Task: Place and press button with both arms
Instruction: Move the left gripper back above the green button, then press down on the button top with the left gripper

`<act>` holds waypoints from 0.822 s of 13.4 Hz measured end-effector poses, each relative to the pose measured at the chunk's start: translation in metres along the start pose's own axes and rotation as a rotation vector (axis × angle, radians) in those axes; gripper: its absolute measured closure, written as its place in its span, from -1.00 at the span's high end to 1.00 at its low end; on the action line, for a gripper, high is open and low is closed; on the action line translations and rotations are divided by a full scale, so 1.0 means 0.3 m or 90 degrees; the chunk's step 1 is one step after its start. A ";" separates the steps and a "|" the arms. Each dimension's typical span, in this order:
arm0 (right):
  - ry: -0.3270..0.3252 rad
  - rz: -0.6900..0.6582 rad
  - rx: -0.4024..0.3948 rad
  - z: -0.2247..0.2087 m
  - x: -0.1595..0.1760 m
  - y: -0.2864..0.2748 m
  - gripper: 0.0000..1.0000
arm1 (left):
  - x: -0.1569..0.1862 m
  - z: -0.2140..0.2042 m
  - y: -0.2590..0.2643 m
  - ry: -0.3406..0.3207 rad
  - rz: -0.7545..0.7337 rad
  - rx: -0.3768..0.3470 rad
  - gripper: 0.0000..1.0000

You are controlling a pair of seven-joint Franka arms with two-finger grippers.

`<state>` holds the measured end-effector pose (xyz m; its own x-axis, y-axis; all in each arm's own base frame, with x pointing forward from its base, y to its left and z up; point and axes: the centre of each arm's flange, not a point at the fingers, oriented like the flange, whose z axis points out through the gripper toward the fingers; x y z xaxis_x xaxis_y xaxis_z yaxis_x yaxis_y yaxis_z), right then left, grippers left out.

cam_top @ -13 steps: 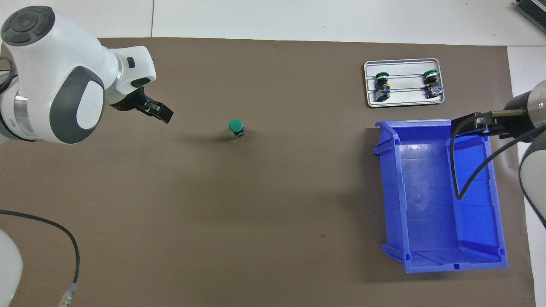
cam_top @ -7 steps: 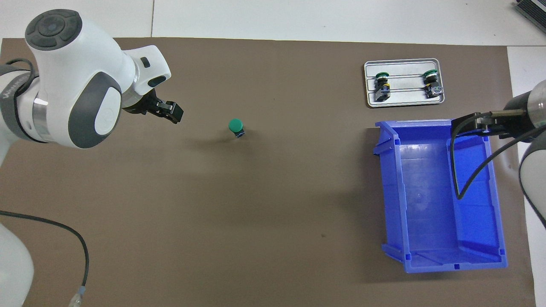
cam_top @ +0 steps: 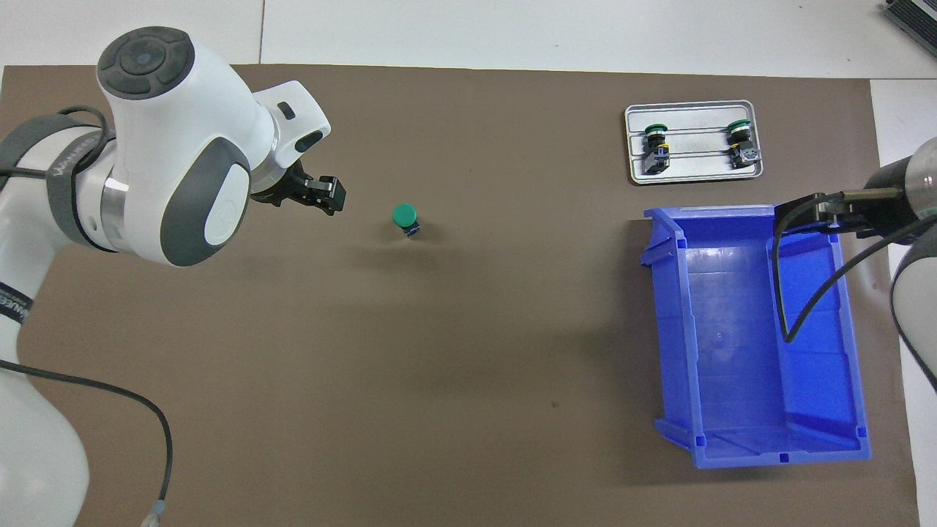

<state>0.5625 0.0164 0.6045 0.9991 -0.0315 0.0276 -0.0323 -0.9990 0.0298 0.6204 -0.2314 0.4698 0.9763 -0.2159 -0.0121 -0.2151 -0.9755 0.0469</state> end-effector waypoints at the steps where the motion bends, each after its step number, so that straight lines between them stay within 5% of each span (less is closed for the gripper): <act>1: 0.000 0.000 0.000 0.000 0.000 0.000 1.00 | -0.002 0.000 0.026 0.002 -0.010 0.000 0.18; 4: 0.000 0.000 0.000 0.000 0.000 0.000 1.00 | -0.002 -0.006 0.099 0.023 -0.018 -0.004 -0.61; 6: 0.000 0.000 0.000 0.000 0.000 0.000 1.00 | 0.014 -0.015 0.121 0.056 -0.021 -0.012 -0.97; 11: 0.000 0.000 0.000 0.000 0.000 0.000 1.00 | 0.027 0.051 0.212 0.065 -0.038 -0.018 -0.98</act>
<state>0.5625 0.0164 0.6045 0.9991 -0.0315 0.0276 -0.0324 -0.9990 0.0298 0.6143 -0.2958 0.4575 0.9849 -0.1506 0.0859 -0.1573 -0.9845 0.0775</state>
